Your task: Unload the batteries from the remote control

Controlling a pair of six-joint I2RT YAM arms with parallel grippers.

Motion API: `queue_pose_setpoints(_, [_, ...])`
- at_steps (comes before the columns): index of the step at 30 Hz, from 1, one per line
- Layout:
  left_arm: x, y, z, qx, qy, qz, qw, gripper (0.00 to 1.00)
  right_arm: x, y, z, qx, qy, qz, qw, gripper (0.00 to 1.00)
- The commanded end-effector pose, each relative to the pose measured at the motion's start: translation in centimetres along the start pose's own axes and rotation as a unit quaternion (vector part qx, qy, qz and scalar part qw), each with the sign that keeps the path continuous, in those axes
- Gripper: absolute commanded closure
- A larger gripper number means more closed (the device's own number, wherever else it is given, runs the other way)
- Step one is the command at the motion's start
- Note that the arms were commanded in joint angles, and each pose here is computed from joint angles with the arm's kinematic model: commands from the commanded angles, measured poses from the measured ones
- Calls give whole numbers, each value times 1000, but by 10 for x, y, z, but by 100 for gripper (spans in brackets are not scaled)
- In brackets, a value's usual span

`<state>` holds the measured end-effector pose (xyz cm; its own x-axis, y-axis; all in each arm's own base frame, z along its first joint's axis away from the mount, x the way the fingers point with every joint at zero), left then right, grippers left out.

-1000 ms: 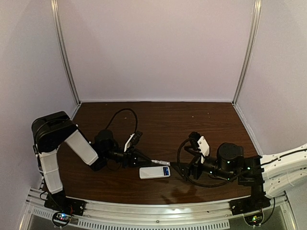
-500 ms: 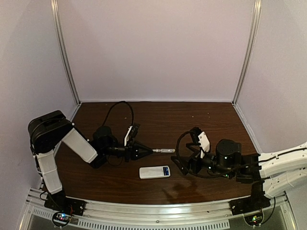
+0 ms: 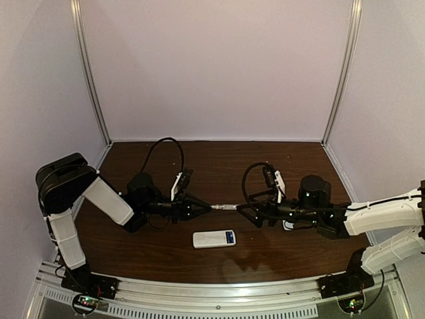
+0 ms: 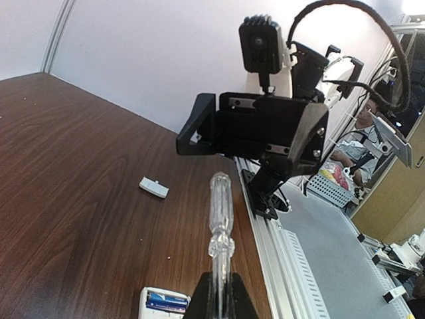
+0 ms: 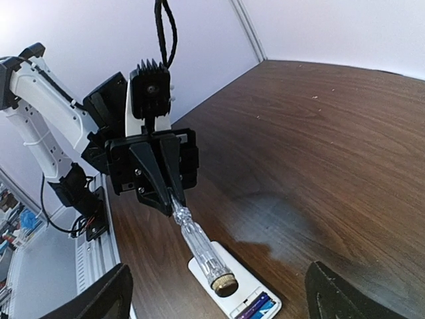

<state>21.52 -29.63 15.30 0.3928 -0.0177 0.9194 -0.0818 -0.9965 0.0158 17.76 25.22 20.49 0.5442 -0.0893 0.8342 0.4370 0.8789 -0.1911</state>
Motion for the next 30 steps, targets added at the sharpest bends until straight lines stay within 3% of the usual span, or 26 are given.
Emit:
queue_pose_setpoints(1, [21,2,-12,-34,50,-27,998,100,2,6,7,97,17,26,995,13])
queue_pose_setpoints(11, [21,3,-13,-47,49,-24,997,100,2,20,7,154,25,41,987,43])
queue_pose_setpoints(19, [21,3,-13,-50,50,-24,997,100,1,33,5,163,34,48,985,58])
queue_pose_setpoints(30, [21,3,-13,-50,56,-25,997,100,0,44,4,167,47,58,983,64])
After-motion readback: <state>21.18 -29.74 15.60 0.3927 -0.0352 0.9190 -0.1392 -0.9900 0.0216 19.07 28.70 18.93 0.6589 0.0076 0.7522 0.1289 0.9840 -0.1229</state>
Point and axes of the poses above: each gripper's point midway between its finger pads, its own y axis out along the fingers, its own z axis along the line the jaws close on, x = y × z, the point moved 8 cm from there along -y, back along the fingers, and after that the axes turned 5 degrees about y, right-handed, at the moved point
